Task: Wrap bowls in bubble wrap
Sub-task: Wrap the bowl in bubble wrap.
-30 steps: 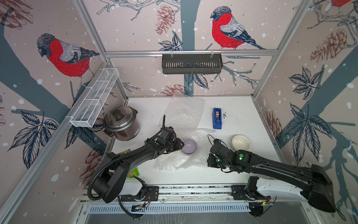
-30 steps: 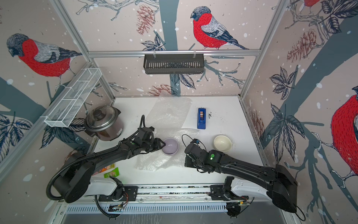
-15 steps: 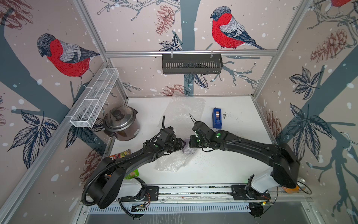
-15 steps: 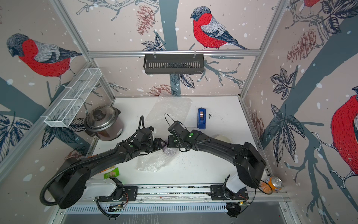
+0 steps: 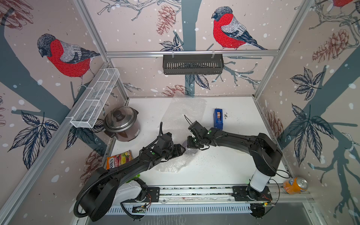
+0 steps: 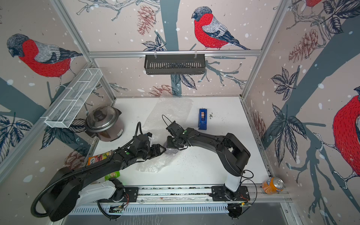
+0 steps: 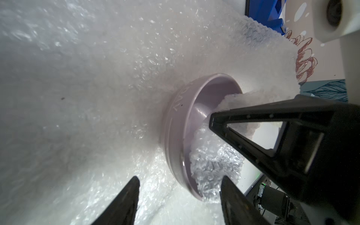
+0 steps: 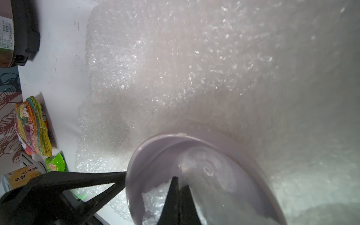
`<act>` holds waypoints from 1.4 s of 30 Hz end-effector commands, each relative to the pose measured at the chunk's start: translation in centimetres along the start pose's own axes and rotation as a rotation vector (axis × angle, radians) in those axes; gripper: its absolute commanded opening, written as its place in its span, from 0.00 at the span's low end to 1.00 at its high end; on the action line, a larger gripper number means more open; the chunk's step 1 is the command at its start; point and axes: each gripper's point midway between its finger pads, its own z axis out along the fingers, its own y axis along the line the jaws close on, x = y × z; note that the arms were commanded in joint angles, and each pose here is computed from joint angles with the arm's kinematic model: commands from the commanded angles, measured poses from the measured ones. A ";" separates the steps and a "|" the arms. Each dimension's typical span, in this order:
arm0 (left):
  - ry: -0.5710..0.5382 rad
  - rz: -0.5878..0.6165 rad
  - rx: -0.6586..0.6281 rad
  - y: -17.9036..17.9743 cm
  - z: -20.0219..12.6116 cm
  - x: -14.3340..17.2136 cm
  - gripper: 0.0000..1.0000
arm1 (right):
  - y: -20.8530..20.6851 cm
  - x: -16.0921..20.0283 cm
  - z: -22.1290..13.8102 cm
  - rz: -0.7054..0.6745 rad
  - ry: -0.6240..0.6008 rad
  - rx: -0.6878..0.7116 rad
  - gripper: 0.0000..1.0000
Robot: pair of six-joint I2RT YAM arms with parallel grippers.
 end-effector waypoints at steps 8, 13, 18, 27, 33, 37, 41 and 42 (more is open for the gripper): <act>0.034 -0.018 -0.050 0.8 3.0 -0.8 0.49 | 1.2 -0.7 -0.8 -0.009 -0.022 -0.037 0.23; 0.014 -0.036 -0.091 1.7 2.8 -0.8 0.46 | 2.1 -1.8 -3.7 -0.027 -0.092 -0.011 0.48; 0.020 -0.026 -0.094 1.8 3.0 -0.8 0.46 | 0.9 -2.1 -6.9 -0.010 -0.169 0.046 0.66; 0.017 -0.027 -0.089 1.6 2.9 -0.9 0.46 | 1.1 1.7 -4.8 -0.052 -0.094 0.062 0.47; 0.007 -0.017 -0.086 1.2 2.6 -1.3 0.48 | -0.6 -0.3 -1.3 -0.014 -0.076 0.091 0.28; 0.002 -0.009 -0.101 1.0 2.1 -1.7 0.51 | -1.1 -0.2 1.1 -0.031 -0.029 0.109 0.24; -0.079 -0.010 -0.181 1.4 -0.4 -4.4 0.60 | -1.8 1.2 3.0 -0.035 0.023 0.117 0.23; -0.104 -0.016 -0.204 1.8 -1.2 -5.3 0.62 | -2.1 1.5 3.3 -0.033 0.031 0.124 0.23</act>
